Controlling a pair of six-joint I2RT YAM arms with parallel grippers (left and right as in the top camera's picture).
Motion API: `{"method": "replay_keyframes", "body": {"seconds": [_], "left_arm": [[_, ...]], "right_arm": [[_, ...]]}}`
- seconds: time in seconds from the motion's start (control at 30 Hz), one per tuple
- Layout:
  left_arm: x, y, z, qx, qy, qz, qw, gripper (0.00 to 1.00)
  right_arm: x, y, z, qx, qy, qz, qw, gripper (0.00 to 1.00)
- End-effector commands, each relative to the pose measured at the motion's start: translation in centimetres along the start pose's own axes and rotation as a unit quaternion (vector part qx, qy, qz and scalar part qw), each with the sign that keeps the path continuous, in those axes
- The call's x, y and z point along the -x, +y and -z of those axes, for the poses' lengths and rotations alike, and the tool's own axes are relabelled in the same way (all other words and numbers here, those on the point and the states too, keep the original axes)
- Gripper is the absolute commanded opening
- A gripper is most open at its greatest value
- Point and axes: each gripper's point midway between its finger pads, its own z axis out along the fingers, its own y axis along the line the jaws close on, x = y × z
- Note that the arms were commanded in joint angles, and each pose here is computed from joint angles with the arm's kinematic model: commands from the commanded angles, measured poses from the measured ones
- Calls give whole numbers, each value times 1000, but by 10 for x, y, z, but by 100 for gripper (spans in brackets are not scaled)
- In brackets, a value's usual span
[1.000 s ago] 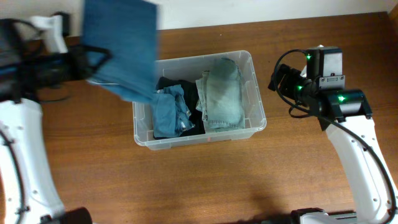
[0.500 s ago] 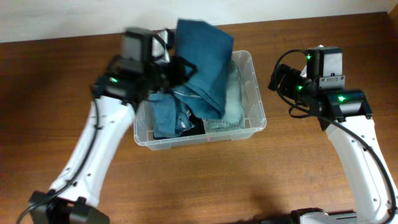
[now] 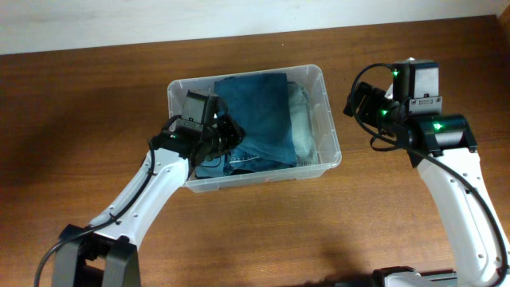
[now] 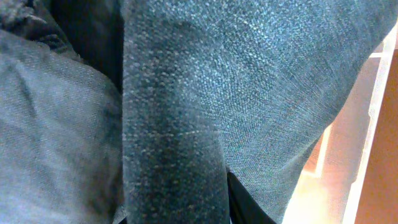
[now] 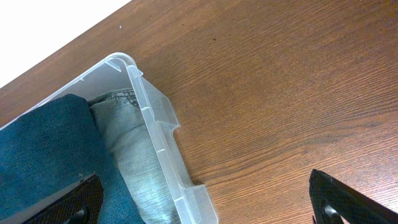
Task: Pack container
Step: 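Lower the dark blue jeans into the bin on top, then press the dark blue jeans down inside the bin with the left gripper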
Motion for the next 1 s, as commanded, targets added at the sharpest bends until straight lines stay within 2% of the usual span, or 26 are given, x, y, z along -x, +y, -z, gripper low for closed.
{"method": "replay_keyframes", "body": {"seconds": [0.0, 0.07, 0.1, 0.17, 0.2, 0.27, 0.33, 0.4, 0.43, 0.5, 0.57, 0.63, 0.7, 0.8, 0.87, 0.9, 0.97], "left_arm": [[2, -21, 16, -37, -2, -28, 999, 4], [11, -38, 32, -58, -23, -64, 996, 19], [16, -48, 41, -68, -35, -83, 994, 24], [29, -70, 67, -90, -71, -124, 986, 52], [34, -78, 77, -97, -86, -138, 982, 54], [56, -101, 122, -100, -165, -197, 961, 57], [68, -107, 144, -87, -210, -223, 948, 57], [80, -111, 155, -70, -250, -262, 930, 63], [83, -113, 153, -64, -256, -293, 919, 62], [86, -108, 129, -43, -245, -340, 907, 59], [87, -97, 101, -23, -221, -357, 907, 57], [80, -78, 42, -11, -162, -403, 901, 53], [75, -65, 11, -4, -132, -420, 898, 52], [63, -16, -52, 43, -65, -423, 903, 52], [43, 24, -90, 71, -2, -409, 910, 52], [30, 43, -105, 83, 30, -402, 911, 51], [22, 54, -114, 93, 50, -399, 911, 48]], "right_arm": [[10, -1, 7, -2, -18, -1, 1000, 98], [10, -1, 7, -2, -18, -1, 1000, 98], [10, -1, 7, -2, -18, -1, 1000, 98], [10, -1, 7, -2, -18, -1, 1000, 98], [10, -1, 7, -2, -18, -1, 1000, 98], [10, -1, 7, -2, -18, -1, 1000, 98], [10, -1, 7, -2, -18, -1, 1000, 98], [10, -1, 7, -2, -18, -1, 1000, 98], [10, -1, 7, -2, -18, -1, 1000, 98], [10, -1, 7, -2, -18, -1, 1000, 98], [10, -1, 7, -2, -18, -1, 1000, 98], [10, -1, 7, -2, -18, -1, 1000, 98], [10, -1, 7, -2, -18, -1, 1000, 98], [10, -1, 7, -2, -18, -1, 1000, 98], [10, -1, 7, -2, -18, -1, 1000, 98], [10, -1, 7, -2, -18, -1, 1000, 99], [10, -1, 7, -2, -18, -1, 1000, 98]]}}
